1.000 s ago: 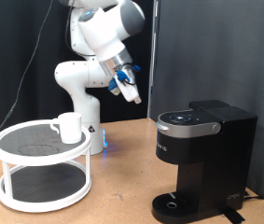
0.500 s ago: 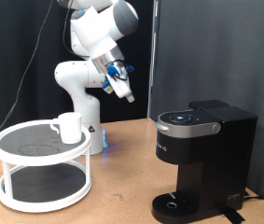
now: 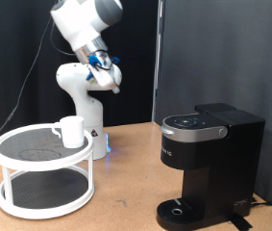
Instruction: Make a cup of coffee with the keurig machine
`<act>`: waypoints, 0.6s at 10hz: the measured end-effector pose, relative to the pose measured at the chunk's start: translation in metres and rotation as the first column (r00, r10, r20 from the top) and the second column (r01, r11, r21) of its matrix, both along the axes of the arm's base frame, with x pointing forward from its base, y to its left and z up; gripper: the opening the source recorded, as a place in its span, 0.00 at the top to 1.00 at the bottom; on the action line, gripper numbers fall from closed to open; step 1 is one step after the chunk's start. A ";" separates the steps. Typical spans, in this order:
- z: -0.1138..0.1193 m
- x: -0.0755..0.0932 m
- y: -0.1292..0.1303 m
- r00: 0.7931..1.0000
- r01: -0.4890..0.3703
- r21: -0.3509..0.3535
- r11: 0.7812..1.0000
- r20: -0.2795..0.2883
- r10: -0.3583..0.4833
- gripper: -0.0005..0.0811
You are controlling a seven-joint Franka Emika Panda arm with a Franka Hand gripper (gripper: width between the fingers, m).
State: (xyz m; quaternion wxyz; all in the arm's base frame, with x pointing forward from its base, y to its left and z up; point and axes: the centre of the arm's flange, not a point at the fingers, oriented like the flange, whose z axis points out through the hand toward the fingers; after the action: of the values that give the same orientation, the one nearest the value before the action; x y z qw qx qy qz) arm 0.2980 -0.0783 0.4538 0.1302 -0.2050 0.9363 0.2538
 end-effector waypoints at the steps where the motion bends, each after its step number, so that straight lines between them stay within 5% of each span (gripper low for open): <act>1: 0.002 -0.009 -0.012 0.999 -0.010 0.006 1.000 -0.034 0.011 0.99; 4: 0.007 -0.023 -0.030 0.999 0.005 0.021 1.000 -0.053 -0.003 0.99; 6: 0.004 -0.024 -0.038 1.000 0.005 -0.004 1.000 -0.002 -0.005 0.99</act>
State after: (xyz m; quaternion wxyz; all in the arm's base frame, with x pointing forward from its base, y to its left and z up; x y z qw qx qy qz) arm 0.2744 -0.1159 0.4581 0.1295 -0.2027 0.9374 0.2517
